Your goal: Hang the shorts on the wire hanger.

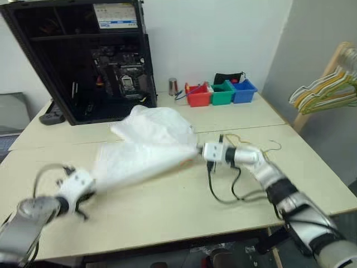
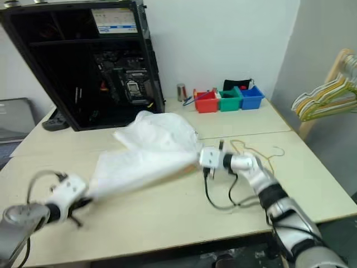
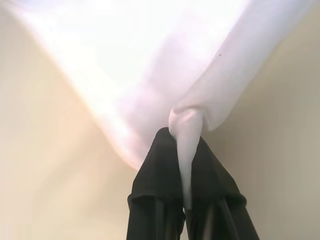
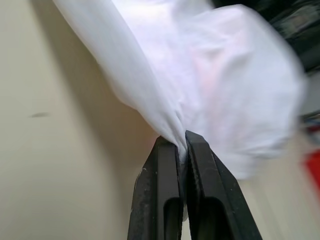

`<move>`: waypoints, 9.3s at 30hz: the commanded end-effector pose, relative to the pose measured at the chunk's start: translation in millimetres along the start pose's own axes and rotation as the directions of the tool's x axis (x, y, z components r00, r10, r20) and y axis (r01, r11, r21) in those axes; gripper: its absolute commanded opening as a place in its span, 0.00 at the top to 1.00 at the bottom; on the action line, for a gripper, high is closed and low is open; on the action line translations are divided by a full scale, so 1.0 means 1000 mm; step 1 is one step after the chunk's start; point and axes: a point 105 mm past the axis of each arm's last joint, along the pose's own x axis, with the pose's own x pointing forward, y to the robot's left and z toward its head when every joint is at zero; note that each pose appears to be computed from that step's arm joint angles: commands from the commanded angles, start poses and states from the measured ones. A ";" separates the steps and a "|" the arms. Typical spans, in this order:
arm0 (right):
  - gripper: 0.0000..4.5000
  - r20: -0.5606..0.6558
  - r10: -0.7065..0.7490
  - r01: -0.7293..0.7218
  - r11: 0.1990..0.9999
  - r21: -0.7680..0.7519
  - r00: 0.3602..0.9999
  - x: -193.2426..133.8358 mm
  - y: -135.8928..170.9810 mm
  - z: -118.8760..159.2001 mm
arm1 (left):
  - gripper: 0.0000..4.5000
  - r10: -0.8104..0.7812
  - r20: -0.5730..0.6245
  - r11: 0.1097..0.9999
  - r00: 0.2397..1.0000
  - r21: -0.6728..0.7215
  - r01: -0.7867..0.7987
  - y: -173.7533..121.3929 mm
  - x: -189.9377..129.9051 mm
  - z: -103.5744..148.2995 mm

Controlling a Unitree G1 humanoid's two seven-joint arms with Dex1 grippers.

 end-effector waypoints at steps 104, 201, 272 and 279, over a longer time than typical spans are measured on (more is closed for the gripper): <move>0.00 -0.622 -0.064 0.571 0.479 0.666 0.780 -0.150 -0.034 -0.128 | 0.01 -0.425 0.696 0.904 0.579 0.288 0.317 -0.101 0.006 0.261; 1.00 0.105 -0.621 0.405 0.365 -0.838 0.777 -0.148 -0.160 0.071 | 0.78 -0.482 0.521 0.870 0.705 0.384 0.310 0.012 0.021 0.282; 0.09 -0.359 -0.390 0.288 0.908 -0.305 0.848 -0.162 -0.140 -0.007 | 1.00 -0.204 0.653 0.623 0.729 0.661 -0.418 0.021 0.031 0.309; 0.49 -0.333 -0.370 0.256 0.905 -0.339 0.867 -0.153 -0.133 -0.001 | 1.00 -0.203 0.654 0.626 0.728 0.659 -0.418 0.020 0.031 0.310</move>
